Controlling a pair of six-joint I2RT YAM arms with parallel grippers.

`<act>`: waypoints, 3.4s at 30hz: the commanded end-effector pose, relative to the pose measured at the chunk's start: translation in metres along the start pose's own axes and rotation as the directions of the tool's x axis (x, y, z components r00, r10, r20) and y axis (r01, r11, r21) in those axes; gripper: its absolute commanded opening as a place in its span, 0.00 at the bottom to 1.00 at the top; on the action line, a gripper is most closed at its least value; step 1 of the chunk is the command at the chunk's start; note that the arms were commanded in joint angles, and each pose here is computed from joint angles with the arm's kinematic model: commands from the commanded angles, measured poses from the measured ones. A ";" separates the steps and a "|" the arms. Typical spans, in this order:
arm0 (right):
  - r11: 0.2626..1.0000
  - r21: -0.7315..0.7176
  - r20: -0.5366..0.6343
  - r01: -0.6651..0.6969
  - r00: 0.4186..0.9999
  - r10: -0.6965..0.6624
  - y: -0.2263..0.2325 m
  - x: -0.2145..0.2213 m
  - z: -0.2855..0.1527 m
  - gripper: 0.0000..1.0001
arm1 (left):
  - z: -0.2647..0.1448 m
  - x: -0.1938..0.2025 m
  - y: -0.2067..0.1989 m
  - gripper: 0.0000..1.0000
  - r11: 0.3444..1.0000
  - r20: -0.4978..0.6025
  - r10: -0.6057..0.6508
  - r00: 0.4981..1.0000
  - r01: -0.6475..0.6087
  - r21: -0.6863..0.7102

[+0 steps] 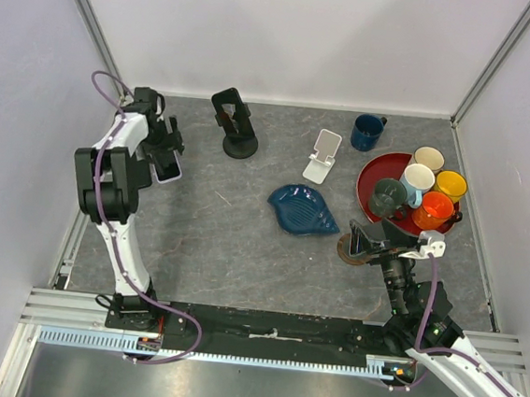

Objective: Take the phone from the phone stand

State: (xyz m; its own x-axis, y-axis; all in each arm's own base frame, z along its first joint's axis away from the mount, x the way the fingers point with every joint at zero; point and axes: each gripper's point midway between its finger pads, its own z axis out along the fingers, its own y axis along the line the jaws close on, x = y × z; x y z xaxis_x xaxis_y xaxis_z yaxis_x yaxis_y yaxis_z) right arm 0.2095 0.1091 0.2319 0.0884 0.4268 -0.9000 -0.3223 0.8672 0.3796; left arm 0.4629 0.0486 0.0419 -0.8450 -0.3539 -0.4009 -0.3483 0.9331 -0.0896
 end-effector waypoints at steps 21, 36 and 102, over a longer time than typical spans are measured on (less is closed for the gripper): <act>0.999 -0.046 -0.004 -0.002 1.000 0.002 0.008 -0.004 -0.002 0.98 | -0.227 -0.053 -0.135 0.98 0.564 0.590 -0.242 0.770 -0.383 0.732; 0.997 -0.074 -0.011 0.016 1.000 -0.017 0.013 0.001 -0.001 0.98 | -0.193 -0.076 -0.173 0.93 0.332 0.527 -0.157 0.835 -0.458 0.825; 0.851 -0.510 -0.446 -0.125 0.884 -0.138 0.121 0.066 -0.012 0.98 | -0.240 0.168 -0.192 0.02 0.522 0.431 -0.140 0.891 -0.304 0.797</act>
State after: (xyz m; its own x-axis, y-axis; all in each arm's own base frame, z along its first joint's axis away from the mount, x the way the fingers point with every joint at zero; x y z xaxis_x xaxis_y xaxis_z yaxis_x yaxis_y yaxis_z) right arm 0.1755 0.2288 0.2036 -0.2714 0.1003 -0.9572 -0.7325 0.6236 0.2730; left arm 0.2998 -0.2143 0.2036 -0.5765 -0.3544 -0.7362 0.4440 0.6205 -0.6464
